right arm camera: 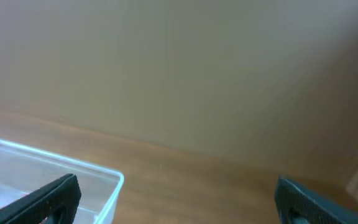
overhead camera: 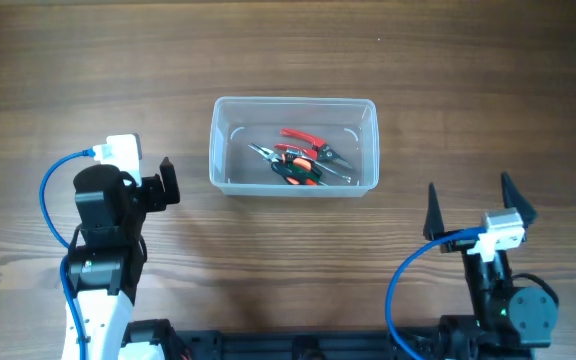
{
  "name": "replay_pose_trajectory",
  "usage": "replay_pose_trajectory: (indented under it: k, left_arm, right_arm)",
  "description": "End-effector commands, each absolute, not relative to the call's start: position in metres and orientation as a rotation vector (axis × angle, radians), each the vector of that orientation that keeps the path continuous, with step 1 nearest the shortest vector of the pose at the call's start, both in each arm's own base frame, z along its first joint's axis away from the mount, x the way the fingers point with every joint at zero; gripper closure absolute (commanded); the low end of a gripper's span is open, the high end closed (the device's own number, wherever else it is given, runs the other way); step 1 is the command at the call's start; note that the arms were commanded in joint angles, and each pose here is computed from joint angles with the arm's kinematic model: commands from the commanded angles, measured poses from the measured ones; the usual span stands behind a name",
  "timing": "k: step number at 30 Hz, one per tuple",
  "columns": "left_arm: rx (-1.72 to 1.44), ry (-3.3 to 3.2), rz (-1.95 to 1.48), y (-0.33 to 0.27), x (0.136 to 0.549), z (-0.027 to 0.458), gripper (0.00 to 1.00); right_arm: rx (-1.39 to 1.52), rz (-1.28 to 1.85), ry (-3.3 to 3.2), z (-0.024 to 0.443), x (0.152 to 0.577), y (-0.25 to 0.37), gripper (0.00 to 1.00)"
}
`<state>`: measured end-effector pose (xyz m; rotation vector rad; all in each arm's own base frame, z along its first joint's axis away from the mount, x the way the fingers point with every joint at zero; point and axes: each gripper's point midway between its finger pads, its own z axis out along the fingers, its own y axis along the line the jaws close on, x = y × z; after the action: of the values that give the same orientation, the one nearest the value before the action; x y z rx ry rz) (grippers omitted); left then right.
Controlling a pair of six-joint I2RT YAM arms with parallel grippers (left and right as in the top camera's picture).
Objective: Pack container
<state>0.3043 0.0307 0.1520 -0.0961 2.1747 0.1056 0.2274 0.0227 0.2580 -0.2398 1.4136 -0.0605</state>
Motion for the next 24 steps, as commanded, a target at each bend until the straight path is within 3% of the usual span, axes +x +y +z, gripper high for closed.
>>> replay_pose_trajectory:
  k: [1, 9, 24]
  left_arm:
    - [-0.075, 2.178, 0.118, 0.03, 0.304, 0.15, 0.0]
    - [-0.075, 2.178, 0.118, 0.03, 0.304, 0.15, 0.0]
    - [-0.075, 2.178, 0.118, 0.03, 0.304, 0.15, 0.0]
  right_arm:
    - [-0.288, -0.112, 1.353, 0.247, 0.232, 0.026, 0.0]
    - [-0.349, -0.096, 1.515, 0.179, 0.244, 0.033, 0.0]
    - [-0.345, -0.104, 1.525, 0.177, 0.244, 0.031, 0.0]
